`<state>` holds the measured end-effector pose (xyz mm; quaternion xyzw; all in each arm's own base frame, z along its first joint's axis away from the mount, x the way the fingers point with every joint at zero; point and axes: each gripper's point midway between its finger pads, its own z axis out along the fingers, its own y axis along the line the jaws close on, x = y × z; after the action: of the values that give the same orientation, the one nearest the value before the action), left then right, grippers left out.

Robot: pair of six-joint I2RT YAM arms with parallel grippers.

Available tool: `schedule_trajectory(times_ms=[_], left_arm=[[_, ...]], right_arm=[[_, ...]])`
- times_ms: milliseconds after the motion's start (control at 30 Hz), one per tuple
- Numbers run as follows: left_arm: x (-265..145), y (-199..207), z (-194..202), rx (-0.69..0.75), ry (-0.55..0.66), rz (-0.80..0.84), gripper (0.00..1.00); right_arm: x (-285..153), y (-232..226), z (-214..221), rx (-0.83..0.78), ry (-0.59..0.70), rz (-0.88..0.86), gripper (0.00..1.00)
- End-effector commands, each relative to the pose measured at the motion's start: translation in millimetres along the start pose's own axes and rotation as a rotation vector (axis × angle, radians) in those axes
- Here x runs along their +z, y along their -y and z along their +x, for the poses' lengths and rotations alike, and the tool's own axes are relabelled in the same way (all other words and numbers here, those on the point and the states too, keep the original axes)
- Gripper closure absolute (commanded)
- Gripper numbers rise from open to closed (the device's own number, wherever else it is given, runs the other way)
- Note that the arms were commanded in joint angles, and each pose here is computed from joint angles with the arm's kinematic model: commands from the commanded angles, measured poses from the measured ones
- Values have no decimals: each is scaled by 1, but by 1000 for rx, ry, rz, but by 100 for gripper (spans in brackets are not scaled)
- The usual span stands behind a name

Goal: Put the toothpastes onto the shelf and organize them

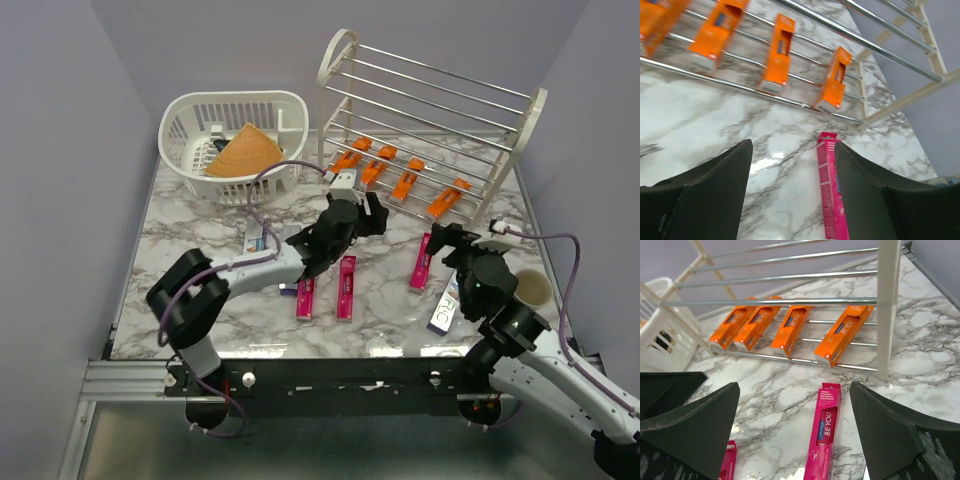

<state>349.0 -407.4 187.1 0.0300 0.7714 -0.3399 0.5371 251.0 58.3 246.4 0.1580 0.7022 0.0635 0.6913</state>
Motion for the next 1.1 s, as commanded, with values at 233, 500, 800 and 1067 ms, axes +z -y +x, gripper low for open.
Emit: schedule_trajectory(times_ms=[233, 500, 800, 1067], left_arm=[[-162, -108, -51, 131, -19, -471, 5], [-269, -139, -113, 278, 15, -583, 1], [-339, -167, -150, 200, 317, -590, 1], [-350, -188, -143, 232, 342, -667, 1]], right_arm=[[53, -40, 62, -350, -276, 56, 1], [99, -35, 96, -682, -355, 236, 6], [136, -19, 109, -908, -406, 470, 20], [156, 0, 141, -1133, -479, 502, 21]])
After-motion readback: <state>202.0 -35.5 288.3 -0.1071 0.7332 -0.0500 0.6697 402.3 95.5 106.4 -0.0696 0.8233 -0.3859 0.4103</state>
